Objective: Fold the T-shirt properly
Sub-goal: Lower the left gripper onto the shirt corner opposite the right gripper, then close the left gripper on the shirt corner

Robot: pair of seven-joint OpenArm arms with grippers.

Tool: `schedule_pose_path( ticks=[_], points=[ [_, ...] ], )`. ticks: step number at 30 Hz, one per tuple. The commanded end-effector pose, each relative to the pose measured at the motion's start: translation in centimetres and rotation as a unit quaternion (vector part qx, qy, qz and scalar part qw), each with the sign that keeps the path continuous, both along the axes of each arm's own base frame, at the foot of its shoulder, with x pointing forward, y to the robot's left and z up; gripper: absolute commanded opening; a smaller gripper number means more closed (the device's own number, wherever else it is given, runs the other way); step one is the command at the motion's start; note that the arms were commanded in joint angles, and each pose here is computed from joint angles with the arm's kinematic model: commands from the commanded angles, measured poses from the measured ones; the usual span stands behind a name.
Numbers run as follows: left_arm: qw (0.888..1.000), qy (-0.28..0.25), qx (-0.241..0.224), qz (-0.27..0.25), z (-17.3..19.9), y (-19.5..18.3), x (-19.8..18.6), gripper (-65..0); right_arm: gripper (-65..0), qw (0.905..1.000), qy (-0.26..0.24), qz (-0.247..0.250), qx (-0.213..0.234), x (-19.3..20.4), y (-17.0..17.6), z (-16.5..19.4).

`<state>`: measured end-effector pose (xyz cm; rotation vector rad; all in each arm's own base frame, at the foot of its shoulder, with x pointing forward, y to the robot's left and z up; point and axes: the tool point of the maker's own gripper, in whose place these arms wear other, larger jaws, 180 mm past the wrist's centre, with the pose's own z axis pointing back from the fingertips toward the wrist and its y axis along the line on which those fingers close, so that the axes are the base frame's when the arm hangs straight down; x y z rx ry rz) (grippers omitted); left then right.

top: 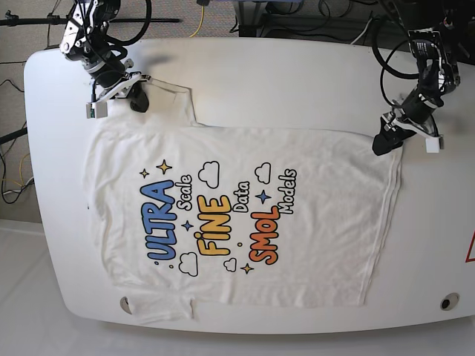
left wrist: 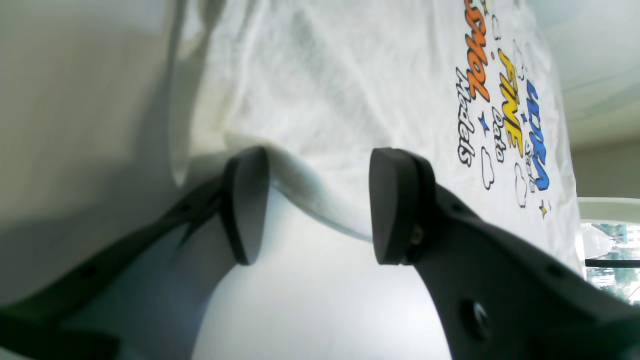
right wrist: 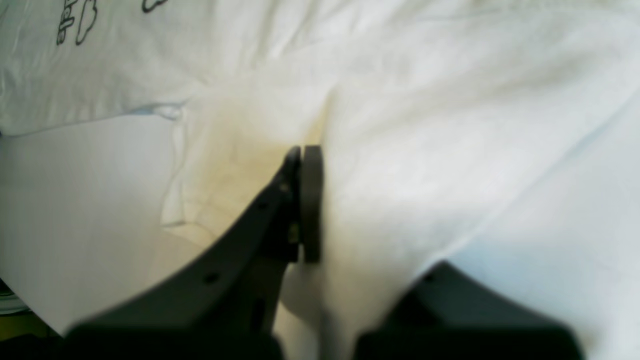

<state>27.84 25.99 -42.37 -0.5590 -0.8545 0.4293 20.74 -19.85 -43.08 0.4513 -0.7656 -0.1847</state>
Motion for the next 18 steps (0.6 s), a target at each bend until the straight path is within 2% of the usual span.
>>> schedule_pose_path(
  ticks=[1, 12, 18],
  points=[
    [0.997, 0.066, 0.027, -0.015, -2.33, 0.34, -1.88, -33.7, -65.0, 0.9998, 0.012, 0.009, -0.011, -0.39, -0.17, -0.27],
    [0.996, 0.08, 0.046, -0.008, -3.0, 0.97, -1.91, -32.1, -65.0, 0.9999, 0.012, 0.005, -0.008, -0.45, -0.27, -0.31],
    [0.995, 0.08, 0.052, -0.009, -3.22, 0.86, -1.47, -40.8, -65.0, 0.9998, 0.017, 0.008, -0.008, -0.64, -0.16, -0.47]
  ],
)
